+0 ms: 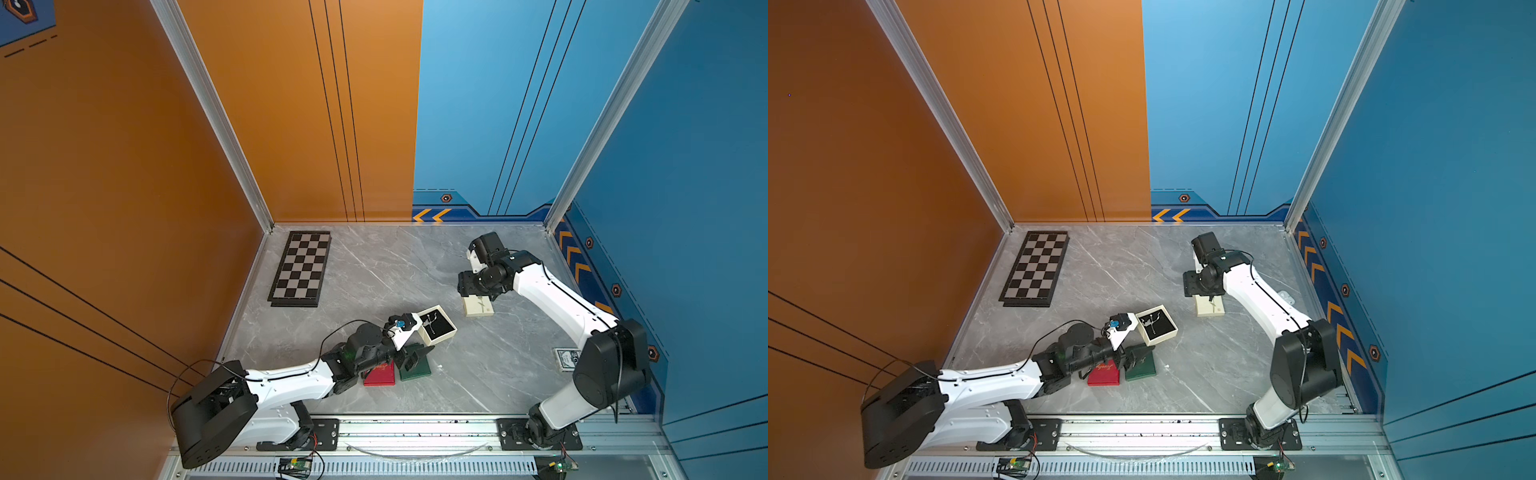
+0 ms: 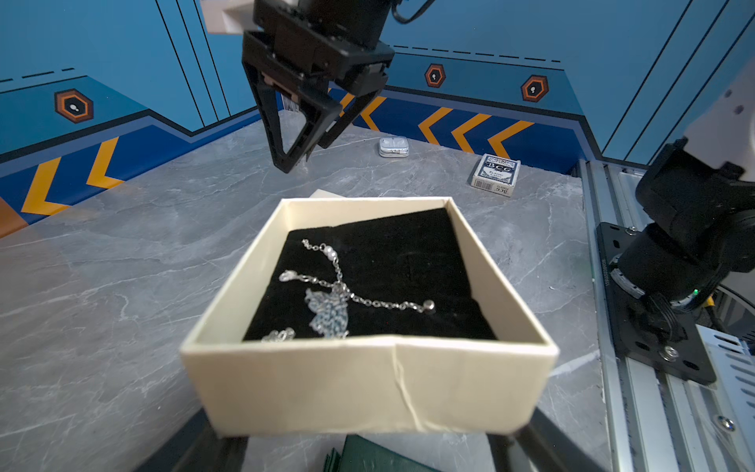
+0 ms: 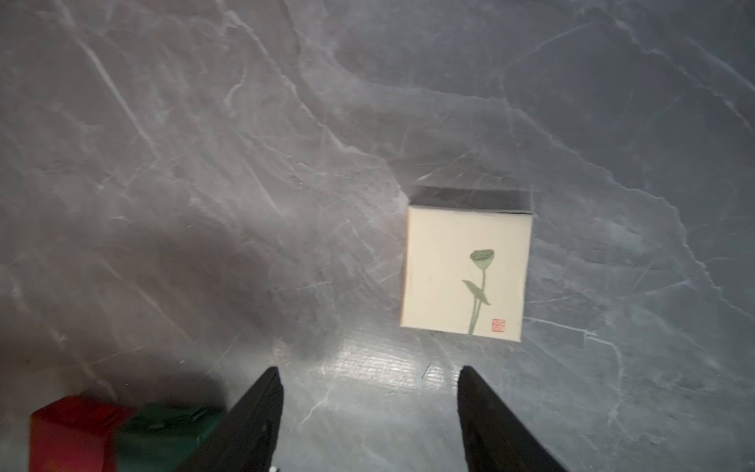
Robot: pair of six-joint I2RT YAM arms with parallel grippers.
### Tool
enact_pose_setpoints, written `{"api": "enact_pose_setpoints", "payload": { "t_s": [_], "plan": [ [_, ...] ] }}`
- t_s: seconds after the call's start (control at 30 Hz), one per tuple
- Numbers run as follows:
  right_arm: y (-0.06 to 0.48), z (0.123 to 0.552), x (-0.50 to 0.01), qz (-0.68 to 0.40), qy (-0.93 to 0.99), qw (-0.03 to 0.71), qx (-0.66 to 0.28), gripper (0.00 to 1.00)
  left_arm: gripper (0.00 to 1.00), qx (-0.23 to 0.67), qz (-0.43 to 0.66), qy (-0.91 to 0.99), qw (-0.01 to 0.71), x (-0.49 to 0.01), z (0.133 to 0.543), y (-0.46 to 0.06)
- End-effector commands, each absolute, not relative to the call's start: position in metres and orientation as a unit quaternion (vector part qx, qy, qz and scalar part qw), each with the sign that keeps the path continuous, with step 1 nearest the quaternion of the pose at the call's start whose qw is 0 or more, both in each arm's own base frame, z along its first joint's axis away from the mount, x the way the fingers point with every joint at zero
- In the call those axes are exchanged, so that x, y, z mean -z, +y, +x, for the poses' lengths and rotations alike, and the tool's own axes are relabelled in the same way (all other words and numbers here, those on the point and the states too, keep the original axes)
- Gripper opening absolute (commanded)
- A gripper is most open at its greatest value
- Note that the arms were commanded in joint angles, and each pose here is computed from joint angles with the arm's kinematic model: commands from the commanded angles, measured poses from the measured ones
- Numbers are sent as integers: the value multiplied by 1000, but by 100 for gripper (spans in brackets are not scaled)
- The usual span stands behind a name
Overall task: Take the necklace out of the lift-off lid jewelry box
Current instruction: Place the lid at the center of the board, then place the jewelry box at the center of the board.
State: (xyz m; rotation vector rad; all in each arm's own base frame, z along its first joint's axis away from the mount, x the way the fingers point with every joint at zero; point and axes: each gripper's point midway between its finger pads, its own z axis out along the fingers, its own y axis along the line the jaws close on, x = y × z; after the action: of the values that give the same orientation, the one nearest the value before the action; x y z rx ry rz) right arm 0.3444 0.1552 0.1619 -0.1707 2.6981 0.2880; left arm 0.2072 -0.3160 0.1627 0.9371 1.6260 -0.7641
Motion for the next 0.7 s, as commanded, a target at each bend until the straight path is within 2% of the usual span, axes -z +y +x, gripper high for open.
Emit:
{"api": "enact_pose_setpoints", "payload": {
  "t_s": [0.0, 0.2, 0.4, 0.67],
  "plan": [
    [177, 316, -181, -75, 963, 201, -161, 63, 77, 317, 393, 681, 530, -162, 208, -313],
    [197, 290, -204, -97, 951, 210, -205, 52, 77, 315, 394, 682, 530, -161, 209, -314],
    [213, 268, -190, -128, 953, 178, -211, 44, 77, 316, 394, 682, 529, -162, 210, -315],
    [223, 253, -185, -145, 952, 166, -214, 40, 77, 317, 395, 681, 528, -162, 210, -318]
  ]
}}
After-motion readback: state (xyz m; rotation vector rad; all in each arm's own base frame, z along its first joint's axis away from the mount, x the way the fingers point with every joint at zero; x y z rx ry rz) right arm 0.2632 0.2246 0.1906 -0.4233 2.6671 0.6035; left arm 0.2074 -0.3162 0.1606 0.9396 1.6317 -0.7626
